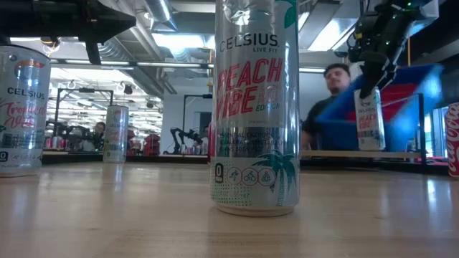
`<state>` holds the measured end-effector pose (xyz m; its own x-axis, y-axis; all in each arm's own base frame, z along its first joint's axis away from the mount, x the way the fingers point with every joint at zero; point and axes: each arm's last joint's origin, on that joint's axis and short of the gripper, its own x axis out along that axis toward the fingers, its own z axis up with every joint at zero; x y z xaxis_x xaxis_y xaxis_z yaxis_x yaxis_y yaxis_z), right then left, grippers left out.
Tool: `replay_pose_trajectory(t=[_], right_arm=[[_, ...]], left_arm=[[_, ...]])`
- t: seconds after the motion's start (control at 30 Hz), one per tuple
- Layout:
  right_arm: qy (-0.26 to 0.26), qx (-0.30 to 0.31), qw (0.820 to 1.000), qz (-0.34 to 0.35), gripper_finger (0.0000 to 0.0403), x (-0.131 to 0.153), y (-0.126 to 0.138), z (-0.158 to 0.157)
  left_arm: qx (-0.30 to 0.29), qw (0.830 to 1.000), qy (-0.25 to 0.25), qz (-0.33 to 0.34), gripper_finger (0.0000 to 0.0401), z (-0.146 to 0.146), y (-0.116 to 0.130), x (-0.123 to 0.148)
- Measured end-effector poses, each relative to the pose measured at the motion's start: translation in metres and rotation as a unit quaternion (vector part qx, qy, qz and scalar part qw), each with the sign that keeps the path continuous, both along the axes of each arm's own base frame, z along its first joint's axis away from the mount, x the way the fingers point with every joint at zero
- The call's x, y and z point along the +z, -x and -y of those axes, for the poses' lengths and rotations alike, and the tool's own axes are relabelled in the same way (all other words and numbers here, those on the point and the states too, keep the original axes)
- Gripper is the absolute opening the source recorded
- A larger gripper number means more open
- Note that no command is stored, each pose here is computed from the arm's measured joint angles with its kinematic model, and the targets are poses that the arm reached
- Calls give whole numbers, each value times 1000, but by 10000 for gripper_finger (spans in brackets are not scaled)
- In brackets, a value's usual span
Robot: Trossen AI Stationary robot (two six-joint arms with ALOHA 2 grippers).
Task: Place canned beverage on shelf
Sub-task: Put the top white-pink soda can on the shelf, then put the red soda can on the shelf
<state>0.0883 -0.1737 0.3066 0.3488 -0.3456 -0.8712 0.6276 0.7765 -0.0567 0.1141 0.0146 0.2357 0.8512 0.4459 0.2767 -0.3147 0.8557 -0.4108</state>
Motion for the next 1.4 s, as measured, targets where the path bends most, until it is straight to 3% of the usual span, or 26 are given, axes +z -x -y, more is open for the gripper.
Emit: replay_pose_trajectory(t=[0.33,0.63,0.73,0.83,0.93,1.2,1.4], right_arm=[[-11,1,1000,1,300,-2,0,-1],[6,-10,999,42,299,59,5,-13],[-29,-7,993,117,299,76,2,-22],[-88,32,970,222,299,89,-15,-37],[-129,79,951,271,298,93,-45,-58],[-96,134,933,319,298,91,-121,-118],[-129,168,935,286,298,72,-157,-156]], left_arm=[[-27,1000,-9,3,16,1,0,1],[-25,1000,-8,5,16,1,0,1],[-21,1000,-7,12,16,1,0,2],[-6,1000,-2,13,18,0,1,2],[-11,1000,-4,12,37,1,0,2],[-96,995,-8,-8,135,5,-6,2],[-184,981,-15,-66,200,12,-21,29]])
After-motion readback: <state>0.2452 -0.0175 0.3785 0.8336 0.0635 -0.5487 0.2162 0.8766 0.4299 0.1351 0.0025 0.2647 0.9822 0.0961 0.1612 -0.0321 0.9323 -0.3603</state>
